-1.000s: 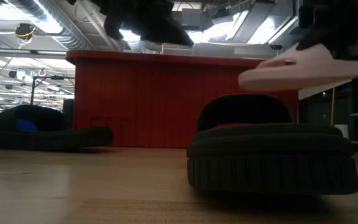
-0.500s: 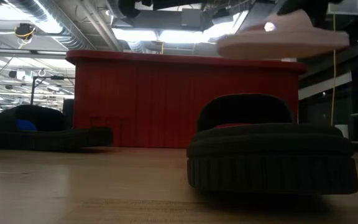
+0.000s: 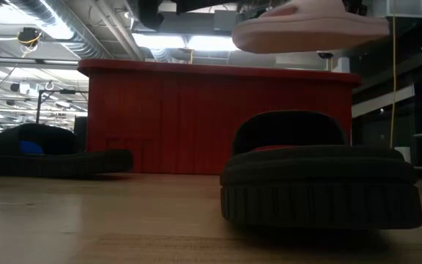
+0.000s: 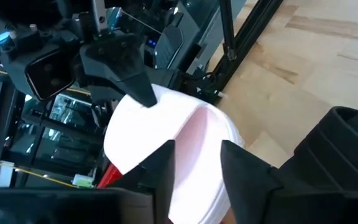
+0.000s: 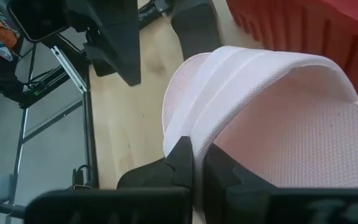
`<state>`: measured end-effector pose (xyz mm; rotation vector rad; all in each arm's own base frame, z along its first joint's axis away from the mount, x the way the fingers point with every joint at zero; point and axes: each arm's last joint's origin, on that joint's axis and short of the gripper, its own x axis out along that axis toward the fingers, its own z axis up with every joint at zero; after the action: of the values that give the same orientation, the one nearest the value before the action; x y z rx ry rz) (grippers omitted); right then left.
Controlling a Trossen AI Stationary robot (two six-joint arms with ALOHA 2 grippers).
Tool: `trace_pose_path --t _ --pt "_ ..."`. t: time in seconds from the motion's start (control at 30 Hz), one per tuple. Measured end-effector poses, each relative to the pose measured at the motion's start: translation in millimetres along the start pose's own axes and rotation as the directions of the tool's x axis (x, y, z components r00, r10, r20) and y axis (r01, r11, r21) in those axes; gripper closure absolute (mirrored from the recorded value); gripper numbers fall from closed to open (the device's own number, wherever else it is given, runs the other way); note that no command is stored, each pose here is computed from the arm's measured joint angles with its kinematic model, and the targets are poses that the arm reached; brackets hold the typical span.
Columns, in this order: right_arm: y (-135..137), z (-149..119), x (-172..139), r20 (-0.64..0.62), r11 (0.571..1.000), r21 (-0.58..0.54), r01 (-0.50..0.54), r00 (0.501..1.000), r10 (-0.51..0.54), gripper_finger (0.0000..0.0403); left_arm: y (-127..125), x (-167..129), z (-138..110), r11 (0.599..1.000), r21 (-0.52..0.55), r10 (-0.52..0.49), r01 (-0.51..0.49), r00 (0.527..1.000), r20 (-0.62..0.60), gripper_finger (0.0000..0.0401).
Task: Pick and place slides into bin
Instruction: Put the pink slide into the red bin
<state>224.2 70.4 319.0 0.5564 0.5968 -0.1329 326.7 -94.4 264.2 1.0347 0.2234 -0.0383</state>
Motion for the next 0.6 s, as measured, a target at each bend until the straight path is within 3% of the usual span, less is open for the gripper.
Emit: trace_pose_path --t 0.2,0.6 --pt "4 10 1 0.023 1.000 0.008 -0.002 1.000 0.002 0.0392 0 0 0 1.000 0.006 -0.003 0.003 1.000 -0.004 0.0238" --pt "-6 24 3 0.074 0.999 -0.019 0.031 0.997 -0.029 0.0392 -1 0 -7 0.998 0.049 0.037 -0.030 0.990 -0.133 0.0235"
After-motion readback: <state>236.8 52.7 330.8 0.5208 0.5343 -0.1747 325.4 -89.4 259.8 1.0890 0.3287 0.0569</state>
